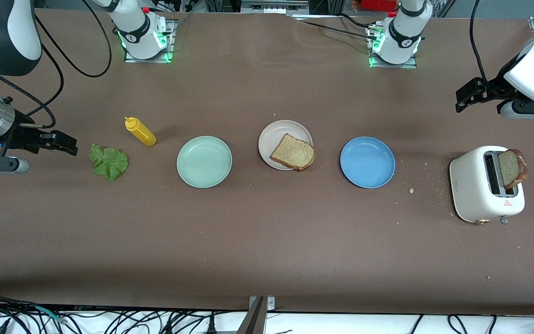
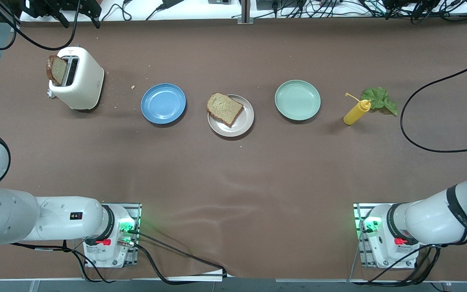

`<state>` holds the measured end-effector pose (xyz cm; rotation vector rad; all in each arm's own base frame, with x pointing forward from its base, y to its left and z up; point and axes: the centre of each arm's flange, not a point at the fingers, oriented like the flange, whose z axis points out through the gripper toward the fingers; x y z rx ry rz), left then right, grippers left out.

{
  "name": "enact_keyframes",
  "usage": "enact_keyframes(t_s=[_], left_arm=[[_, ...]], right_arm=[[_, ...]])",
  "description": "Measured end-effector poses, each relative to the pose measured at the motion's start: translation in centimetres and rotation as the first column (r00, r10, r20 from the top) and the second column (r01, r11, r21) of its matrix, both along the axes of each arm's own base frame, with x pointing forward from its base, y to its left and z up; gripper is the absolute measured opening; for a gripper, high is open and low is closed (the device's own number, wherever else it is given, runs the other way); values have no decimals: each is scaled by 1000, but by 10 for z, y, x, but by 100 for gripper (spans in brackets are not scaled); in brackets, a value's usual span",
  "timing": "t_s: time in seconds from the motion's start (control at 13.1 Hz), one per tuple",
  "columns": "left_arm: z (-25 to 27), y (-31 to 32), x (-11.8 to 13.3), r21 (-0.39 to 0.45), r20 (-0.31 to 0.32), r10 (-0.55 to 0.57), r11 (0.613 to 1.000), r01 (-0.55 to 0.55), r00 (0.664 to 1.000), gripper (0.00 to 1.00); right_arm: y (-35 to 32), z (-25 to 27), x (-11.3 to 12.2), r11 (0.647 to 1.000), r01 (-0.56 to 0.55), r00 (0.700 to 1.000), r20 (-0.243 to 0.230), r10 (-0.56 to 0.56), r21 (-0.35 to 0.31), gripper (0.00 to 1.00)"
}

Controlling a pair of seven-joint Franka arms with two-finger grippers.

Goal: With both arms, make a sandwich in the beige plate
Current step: 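Reach the right gripper toward the yellow mustard bottle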

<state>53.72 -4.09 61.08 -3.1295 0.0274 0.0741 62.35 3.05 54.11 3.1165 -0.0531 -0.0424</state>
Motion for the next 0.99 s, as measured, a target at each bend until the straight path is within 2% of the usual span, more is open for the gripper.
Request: enact_keyframes(t_s=[0.23, 0.76, 0.99], left_arm=[[0, 0, 0, 0, 1, 1, 1000, -1, 1000, 100], [-1, 5, 0, 0, -3, 9, 1000, -9, 1000, 100], [-2, 5, 0, 0, -4, 9, 1000, -9, 1000, 100]], right_arm=[[3, -6, 1, 1000, -3, 1000, -12, 3, -1, 100], [19, -82, 19, 1000, -17, 993, -121, 15, -11, 100], [21, -94, 20, 999, -44, 989, -138, 44, 8, 100]])
